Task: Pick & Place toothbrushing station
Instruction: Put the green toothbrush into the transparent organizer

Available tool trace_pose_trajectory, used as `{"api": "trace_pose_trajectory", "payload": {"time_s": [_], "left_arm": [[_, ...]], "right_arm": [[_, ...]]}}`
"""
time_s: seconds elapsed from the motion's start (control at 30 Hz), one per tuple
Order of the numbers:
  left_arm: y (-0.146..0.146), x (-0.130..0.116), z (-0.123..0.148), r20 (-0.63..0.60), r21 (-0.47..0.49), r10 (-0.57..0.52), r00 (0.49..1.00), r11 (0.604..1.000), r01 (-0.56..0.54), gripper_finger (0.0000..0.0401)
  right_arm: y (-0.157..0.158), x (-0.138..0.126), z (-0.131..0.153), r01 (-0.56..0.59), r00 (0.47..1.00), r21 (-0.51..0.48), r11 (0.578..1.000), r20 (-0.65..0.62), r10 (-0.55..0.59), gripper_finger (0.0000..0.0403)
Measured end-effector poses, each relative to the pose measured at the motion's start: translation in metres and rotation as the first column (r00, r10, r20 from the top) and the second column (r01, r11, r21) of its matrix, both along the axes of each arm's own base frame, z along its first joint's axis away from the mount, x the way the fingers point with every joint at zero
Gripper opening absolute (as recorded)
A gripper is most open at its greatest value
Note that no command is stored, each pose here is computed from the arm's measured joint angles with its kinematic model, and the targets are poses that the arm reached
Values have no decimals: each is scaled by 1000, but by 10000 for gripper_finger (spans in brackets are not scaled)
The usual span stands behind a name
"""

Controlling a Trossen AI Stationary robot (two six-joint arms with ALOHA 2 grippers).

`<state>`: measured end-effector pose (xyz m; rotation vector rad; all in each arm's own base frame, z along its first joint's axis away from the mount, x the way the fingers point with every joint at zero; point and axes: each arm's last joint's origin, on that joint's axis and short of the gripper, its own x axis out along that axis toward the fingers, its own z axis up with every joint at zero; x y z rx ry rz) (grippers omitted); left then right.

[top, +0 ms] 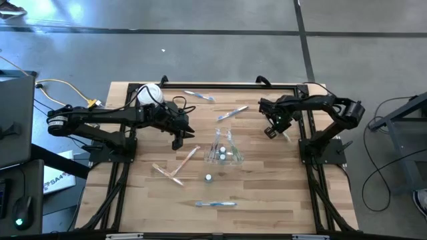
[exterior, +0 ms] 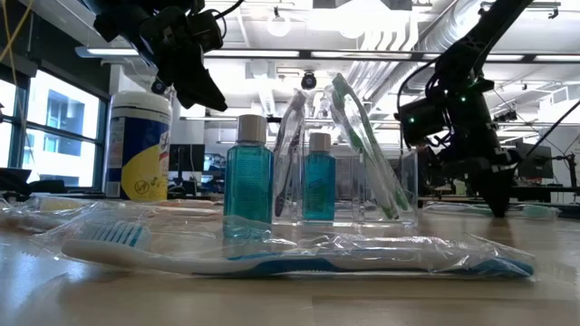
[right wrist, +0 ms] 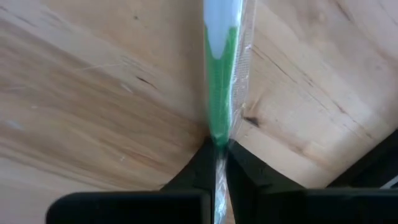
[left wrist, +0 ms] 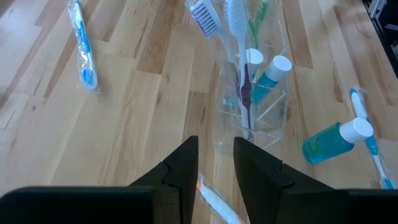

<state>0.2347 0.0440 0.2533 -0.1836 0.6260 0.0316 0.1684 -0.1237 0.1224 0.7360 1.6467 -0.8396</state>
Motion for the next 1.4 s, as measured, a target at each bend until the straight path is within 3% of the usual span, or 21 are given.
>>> {"api": "trace_pose_trajectory", "payload": {"time_s": [0.27, 0.5, 0.63, 0.77, 0.93, 1.1, 1.2, 1.4], "left_arm": [[0, 0, 0, -1, -42, 37, 999, 998, -37, 102], [0, 0, 0, -2, -79, 65, 998, 995, -65, 102], [0, 0, 0, -4, -81, 66, 998, 994, -66, 102], [0, 0, 0, -4, -83, 64, 998, 994, -64, 102], [0, 0, 0, -3, -119, 90, 996, 989, -90, 102], [-1, 1, 1, 2, -162, 85, 996, 983, -84, 102], [-1, 2, 4, 35, -180, 54, 998, 983, -47, 102], [-3, 7, 12, 141, -223, -10, 990, 974, 42, 102]], "right_arm": [[12, 6, 10, -49, 998, -83, 995, -48, 45, 7], [25, 8, 49, -75, 996, -197, 978, -67, 62, 2], [36, 8, 77, -104, 995, -308, 946, -46, 94, 2], [49, 8, 104, -162, 985, -449, 879, -15, 174, 2], [67, 7, 130, -258, 951, -612, 748, -22, 310, 2], [87, 13, 149, -364, 880, -737, 569, -72, 470, 2], [102, 22, 157, -408, 815, -802, 436, -104, 570, 3], [134, 41, 174, -447, 681, -890, 87, -275, 679, 3]]}}
